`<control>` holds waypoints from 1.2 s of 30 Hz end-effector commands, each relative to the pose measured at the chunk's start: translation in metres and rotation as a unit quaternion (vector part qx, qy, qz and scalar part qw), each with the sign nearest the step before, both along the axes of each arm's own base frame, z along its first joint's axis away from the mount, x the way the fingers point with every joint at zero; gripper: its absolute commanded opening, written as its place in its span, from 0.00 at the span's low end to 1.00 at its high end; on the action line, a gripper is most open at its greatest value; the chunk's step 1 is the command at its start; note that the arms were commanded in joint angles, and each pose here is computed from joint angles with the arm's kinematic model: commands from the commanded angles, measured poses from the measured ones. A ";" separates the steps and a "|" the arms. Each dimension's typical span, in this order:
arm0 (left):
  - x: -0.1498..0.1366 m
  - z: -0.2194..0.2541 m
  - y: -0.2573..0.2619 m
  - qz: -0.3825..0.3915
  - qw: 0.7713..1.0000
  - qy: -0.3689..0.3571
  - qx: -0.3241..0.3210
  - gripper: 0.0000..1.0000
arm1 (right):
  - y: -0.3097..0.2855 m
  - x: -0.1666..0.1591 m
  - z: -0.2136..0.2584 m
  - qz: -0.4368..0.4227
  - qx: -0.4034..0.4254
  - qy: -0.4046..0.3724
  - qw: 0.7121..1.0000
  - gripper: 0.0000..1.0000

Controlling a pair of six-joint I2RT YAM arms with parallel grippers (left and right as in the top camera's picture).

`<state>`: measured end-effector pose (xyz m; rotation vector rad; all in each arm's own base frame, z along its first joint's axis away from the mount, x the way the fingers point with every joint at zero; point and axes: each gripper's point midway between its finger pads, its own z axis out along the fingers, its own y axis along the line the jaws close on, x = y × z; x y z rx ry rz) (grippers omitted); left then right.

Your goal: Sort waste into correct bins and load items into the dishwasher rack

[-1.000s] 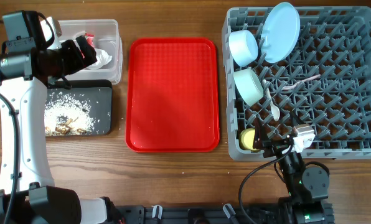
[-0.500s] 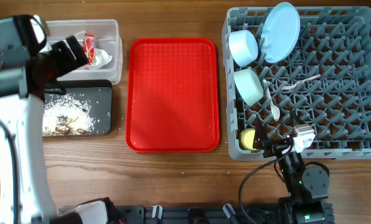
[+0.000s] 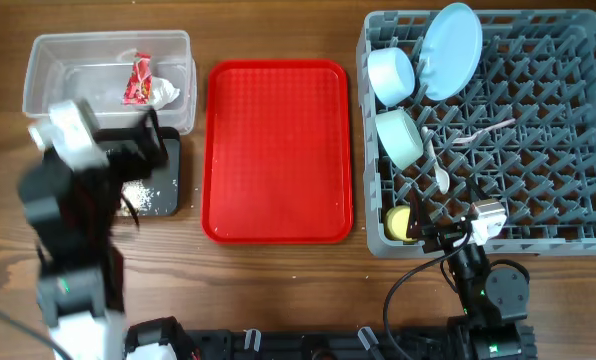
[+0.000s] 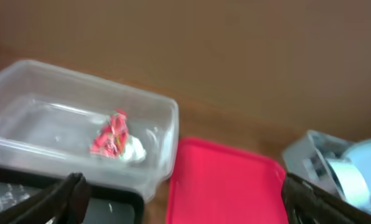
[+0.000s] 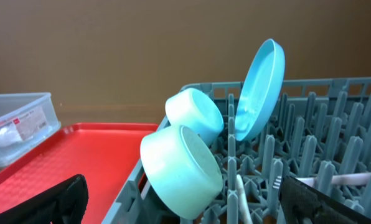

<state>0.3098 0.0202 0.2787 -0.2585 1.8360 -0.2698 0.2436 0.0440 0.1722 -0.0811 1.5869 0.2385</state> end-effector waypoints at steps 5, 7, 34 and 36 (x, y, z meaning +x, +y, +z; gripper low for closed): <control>-0.045 -0.022 -0.019 -0.028 0.998 -0.054 0.007 1.00 | -0.004 0.001 0.001 -0.010 0.003 -0.001 1.000 1.00; -0.052 -0.024 -0.019 -0.027 0.997 -0.066 0.012 1.00 | -0.004 0.001 0.001 -0.010 0.003 -0.001 1.000 1.00; -0.073 -0.040 -0.020 0.008 0.972 -0.233 0.041 1.00 | -0.004 0.001 0.001 -0.010 0.004 -0.001 1.000 1.00; -0.072 -0.044 -0.017 0.016 0.973 -0.228 0.041 1.00 | -0.004 0.001 0.001 -0.010 0.004 -0.001 1.000 1.00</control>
